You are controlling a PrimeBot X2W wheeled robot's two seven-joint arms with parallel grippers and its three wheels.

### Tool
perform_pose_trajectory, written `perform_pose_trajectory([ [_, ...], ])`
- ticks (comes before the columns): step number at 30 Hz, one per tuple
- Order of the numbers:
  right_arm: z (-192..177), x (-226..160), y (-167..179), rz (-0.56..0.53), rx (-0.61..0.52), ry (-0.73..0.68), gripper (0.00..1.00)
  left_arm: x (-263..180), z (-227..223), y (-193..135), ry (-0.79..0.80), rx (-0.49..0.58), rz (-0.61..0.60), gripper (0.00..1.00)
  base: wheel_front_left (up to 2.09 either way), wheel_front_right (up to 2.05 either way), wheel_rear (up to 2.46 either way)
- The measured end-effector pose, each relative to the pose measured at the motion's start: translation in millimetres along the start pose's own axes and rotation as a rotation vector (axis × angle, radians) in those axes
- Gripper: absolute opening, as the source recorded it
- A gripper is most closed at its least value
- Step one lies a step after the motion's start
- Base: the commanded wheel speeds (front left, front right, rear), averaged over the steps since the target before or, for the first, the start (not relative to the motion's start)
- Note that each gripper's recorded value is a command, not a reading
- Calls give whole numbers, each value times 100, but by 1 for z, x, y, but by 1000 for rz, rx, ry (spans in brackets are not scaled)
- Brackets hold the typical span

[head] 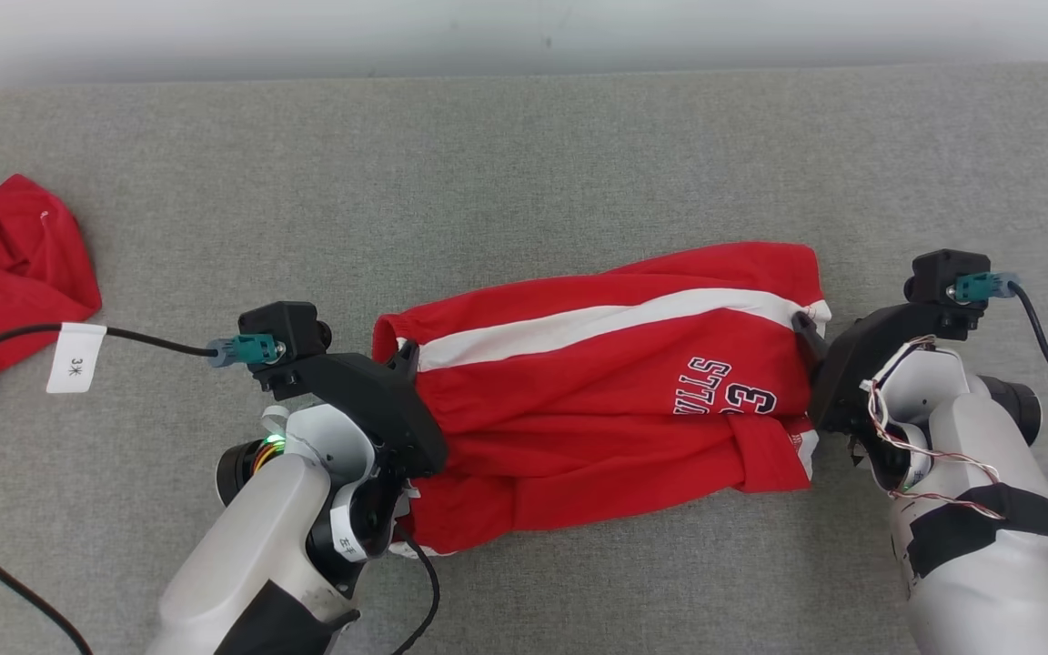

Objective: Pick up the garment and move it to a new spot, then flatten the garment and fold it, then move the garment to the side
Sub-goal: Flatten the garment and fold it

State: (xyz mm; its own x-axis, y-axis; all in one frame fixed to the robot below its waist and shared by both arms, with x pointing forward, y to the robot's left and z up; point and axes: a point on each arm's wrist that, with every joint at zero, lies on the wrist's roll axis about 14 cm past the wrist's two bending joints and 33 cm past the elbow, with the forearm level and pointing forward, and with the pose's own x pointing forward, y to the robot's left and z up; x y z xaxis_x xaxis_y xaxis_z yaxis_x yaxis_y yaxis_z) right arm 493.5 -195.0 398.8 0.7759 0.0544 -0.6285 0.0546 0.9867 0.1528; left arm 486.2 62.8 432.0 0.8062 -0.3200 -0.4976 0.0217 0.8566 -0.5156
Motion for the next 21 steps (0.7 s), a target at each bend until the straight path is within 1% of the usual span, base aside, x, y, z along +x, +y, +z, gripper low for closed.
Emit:
perform_pose_trajectory([
  [4, -4, 4, 5, 11, 1, 18, 100, 0, -2, 2, 6, 1, 5, 0, 0, 0, 0],
  [5, -6, 5, 6, 12, 1, 24, 95, 0, -3, 3, 9, 2, 6, 0, 0, 0, 0],
  [6, -7, 6, 7, 14, 1, 29, 74, 0, -3, 3, 10, 2, 7, 0, 0, 0, 0],
  [7, -7, 7, 8, 16, 1, 32, 39, 0, -4, 4, 13, 2, 9, 0, 0, 0, 0],
  [9, -8, 10, 10, 19, -6, 38, 0, -1, -3, 6, 13, 1, 13, 0, 0, 0, 0],
  [10, -8, 11, 11, 21, -7, 40, 0, -1, -3, 6, 13, 0, 13, 0, 0, 0, 0],
  [11, -9, 11, 11, 22, -8, 43, 0, -1, -3, 6, 12, 2, 14, 11, 0, 0, 0],
  [12, -9, 11, 12, 23, -9, 43, 0, -2, -3, 6, 12, 10, 14, 47, 0, 0, 0],
  [13, -9, 11, 13, 23, -11, 43, 0, -2, -3, 6, 16, 16, 14, 100, 0, 0, 0],
  [18, -7, 7, 10, 15, -27, 33, 0, -7, 1, 13, 32, 41, 26, 100, 0, 0, 0],
  [21, -5, 5, 9, 12, -30, 29, 0, -9, 6, 10, 42, 51, 21, 100, 0, 0, 0],
])
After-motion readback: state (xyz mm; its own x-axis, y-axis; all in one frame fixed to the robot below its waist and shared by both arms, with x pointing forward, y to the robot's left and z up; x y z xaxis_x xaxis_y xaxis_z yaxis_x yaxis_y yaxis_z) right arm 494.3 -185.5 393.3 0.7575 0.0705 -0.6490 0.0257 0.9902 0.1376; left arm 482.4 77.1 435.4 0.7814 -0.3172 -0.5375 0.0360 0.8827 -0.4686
